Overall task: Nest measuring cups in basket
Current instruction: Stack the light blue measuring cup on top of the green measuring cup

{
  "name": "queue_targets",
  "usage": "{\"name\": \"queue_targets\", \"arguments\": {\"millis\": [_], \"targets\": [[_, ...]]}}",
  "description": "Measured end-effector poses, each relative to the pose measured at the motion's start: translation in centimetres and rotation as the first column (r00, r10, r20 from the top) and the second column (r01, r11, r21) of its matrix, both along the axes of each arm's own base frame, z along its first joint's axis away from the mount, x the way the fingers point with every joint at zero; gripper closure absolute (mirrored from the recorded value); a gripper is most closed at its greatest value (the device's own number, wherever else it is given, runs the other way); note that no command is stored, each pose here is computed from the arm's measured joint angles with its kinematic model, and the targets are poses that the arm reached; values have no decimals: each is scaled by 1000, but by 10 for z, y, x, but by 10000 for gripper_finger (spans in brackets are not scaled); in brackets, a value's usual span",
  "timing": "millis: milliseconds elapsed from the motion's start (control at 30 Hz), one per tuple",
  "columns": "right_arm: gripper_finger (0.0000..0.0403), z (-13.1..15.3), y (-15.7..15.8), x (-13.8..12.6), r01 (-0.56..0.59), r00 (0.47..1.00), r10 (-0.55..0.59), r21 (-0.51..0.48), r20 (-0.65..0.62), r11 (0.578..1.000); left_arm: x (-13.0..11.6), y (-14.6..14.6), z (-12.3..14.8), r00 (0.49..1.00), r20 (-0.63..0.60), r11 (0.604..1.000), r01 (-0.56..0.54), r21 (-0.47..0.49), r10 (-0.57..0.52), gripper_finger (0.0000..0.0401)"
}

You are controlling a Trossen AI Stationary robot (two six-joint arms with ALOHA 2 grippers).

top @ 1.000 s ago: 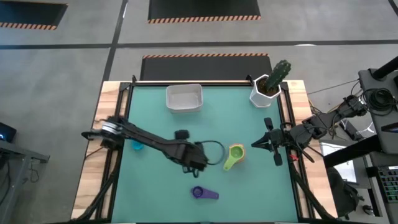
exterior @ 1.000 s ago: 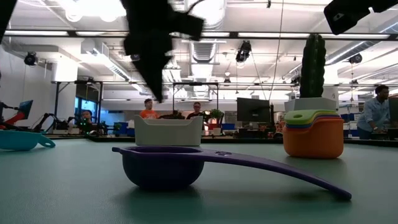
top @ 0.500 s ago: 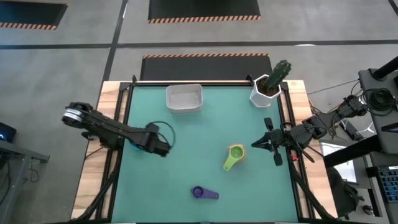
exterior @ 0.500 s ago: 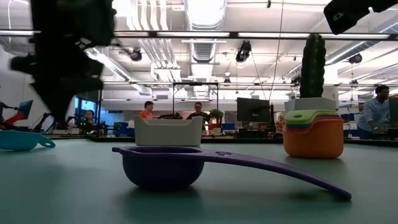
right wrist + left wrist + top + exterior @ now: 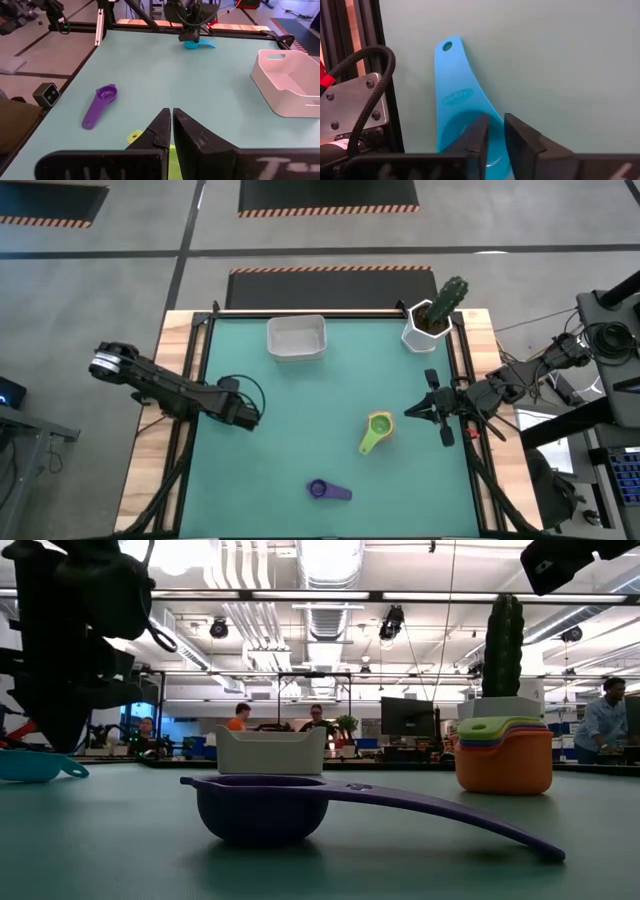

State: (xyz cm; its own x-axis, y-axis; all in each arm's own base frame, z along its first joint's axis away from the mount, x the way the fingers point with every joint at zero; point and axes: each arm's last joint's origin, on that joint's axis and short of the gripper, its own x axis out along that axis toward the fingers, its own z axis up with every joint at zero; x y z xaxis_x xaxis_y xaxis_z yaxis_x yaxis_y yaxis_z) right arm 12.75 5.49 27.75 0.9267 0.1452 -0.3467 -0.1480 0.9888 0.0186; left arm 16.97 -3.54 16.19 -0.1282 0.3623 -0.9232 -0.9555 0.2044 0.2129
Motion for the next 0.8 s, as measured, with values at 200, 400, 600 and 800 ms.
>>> {"name": "queue_targets", "arguments": {"millis": [200,400,600,800], "targets": [[394,0,0,0,11,1000,-10,25,-4,1000,2,-2,2,1000,8,1000,24,-6,-24,284],[394,-2,0,0,13,1000,-13,28,-10,1000,5,-10,2,998,46,998,54,-14,-53,229],[394,-2,0,0,5,1000,-5,6,-6,1000,6,-12,-6,999,6,999,45,-1,-45,228],[394,-2,-1,0,16,1000,-16,-37,4,999,6,-14,-16,995,-91,999,25,-34,-28,264]]}}
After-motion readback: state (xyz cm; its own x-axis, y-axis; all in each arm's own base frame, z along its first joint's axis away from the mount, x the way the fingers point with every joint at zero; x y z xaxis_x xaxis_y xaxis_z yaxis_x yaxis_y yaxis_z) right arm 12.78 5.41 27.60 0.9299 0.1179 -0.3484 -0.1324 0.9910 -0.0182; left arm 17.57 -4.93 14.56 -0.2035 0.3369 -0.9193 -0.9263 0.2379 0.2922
